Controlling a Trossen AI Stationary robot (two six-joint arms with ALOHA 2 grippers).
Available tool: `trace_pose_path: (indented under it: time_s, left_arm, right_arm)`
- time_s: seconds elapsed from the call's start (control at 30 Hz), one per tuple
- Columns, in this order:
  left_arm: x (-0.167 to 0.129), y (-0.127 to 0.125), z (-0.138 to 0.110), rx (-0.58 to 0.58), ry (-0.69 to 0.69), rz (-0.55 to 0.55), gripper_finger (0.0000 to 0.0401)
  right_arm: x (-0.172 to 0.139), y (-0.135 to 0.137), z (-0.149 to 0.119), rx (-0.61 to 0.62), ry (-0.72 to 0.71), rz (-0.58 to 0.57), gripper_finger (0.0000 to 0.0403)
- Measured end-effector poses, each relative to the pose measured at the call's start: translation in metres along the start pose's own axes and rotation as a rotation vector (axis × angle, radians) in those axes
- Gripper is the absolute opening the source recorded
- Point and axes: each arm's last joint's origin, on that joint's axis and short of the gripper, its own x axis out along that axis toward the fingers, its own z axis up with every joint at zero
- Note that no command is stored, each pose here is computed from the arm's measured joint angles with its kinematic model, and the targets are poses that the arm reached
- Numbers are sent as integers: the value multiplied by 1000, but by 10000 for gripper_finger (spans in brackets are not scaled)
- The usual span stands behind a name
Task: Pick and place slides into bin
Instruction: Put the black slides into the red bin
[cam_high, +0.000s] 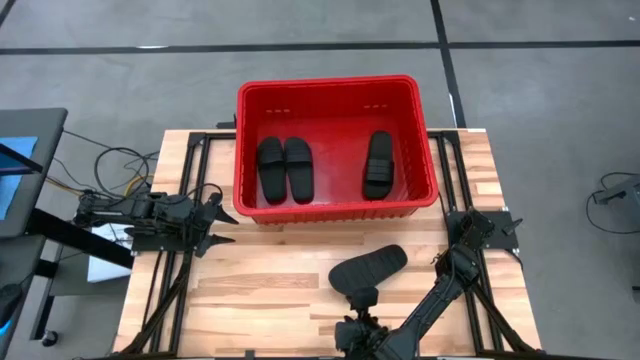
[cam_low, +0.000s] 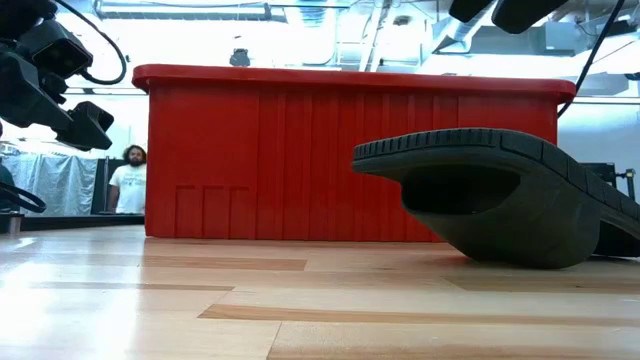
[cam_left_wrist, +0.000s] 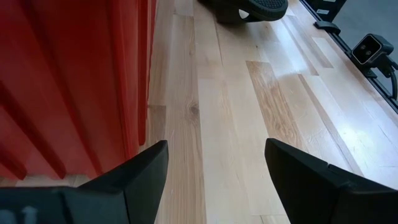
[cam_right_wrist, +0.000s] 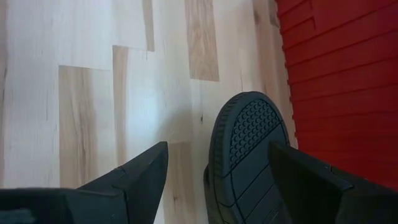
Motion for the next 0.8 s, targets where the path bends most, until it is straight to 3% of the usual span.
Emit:
trace_pose_path:
  time_s: [0.2,0.5,0.8]
  left_arm:
    - [0,0,0,0,0,0,258]
    - [0,0,0,0,0,0,258]
    - [0,0,0,0,0,0,258]
  right_arm:
    - [2,-2,1,7,3,-3,269]
    - [9,2,-4,166,37,-10,269]
    - [9,2,-4,164,39,-8,269]
